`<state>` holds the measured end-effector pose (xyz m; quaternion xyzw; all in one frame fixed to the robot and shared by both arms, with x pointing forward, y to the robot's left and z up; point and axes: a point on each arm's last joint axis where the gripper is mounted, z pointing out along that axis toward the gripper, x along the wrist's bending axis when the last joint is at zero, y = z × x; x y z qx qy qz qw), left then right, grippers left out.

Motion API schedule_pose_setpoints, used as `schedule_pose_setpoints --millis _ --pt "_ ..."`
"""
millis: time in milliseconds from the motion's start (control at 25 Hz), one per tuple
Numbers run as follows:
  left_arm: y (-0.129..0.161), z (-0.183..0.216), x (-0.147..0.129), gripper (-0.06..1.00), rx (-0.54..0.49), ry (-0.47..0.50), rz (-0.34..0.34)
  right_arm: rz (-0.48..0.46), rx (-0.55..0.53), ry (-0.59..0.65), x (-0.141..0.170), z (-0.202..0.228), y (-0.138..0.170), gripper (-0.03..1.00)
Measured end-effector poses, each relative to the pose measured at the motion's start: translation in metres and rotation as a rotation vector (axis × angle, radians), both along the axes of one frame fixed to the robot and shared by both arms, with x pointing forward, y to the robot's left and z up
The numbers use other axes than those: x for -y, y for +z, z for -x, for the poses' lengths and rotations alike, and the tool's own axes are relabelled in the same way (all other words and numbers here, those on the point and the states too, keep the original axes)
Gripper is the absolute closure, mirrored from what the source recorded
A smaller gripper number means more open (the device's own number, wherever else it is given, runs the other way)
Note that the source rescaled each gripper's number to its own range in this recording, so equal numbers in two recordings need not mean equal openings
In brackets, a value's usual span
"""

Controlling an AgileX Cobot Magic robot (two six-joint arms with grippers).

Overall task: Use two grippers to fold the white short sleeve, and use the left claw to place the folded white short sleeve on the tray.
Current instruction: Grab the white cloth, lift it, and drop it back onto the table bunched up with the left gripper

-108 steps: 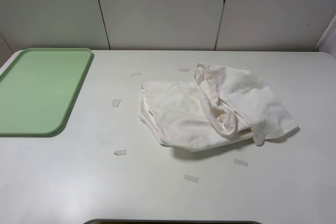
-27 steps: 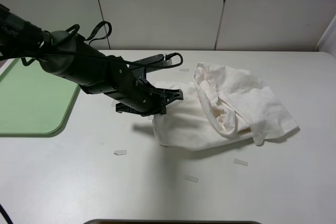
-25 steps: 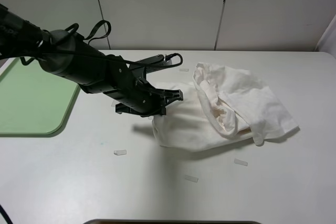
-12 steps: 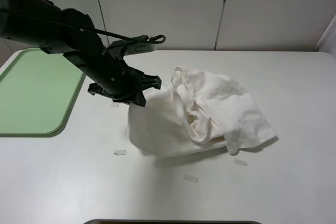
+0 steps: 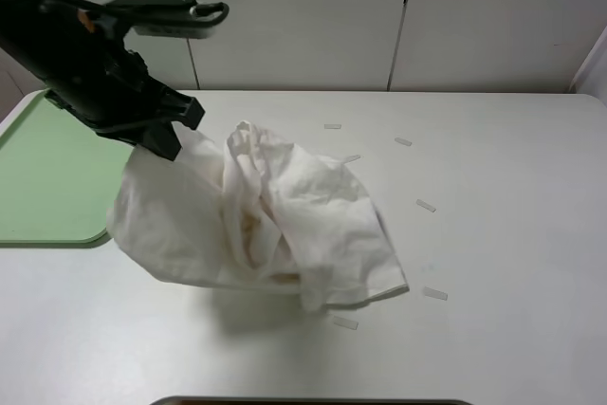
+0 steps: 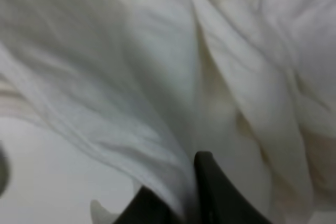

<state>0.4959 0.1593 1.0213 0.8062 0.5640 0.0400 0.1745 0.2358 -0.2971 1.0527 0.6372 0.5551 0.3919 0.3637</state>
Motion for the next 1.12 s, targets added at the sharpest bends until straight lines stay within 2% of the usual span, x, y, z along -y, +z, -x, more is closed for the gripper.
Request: schedule_pose_setpoints --millis 200,440,600,680,800,920,1000,1120 --pt "0.035 0.024 -0.018 0.94 0.054 -0.033 -0.049 0.0 0.0 0.0 0.0 0.0 0.0 -0.03" --pt "0.055 0.038 -0.027 0.94 0.106 -0.034 -0.04 0.0 0.0 0.0 0.0 0.0 0.0 -0.03" --pt "0.039 0.03 -0.016 0.94 0.025 -0.017 -0.006 0.0 0.0 0.0 0.0 0.0 0.0 -0.03" --pt "0.025 0.024 -0.002 0.94 -0.013 -0.027 0.013 0.0 0.0 0.0 0.0 0.0 0.0 -0.03" --pt "0.014 0.021 0.011 0.94 -0.029 -0.045 0.027 0.0 0.0 0.0 0.0 0.0 0.0 -0.03" --pt "-0.007 0.019 0.039 0.94 -0.048 -0.08 0.061 0.0 0.0 0.0 0.0 0.0 0.0 -0.03" --pt "-0.012 0.018 0.045 0.94 -0.052 -0.086 0.067 0.0 0.0 0.0 0.0 0.0 0.0 -0.03" --pt "-0.034 0.017 0.067 0.94 -0.079 -0.104 0.08 0.0 0.0 0.0 0.0 0.0 0.0 -0.03"
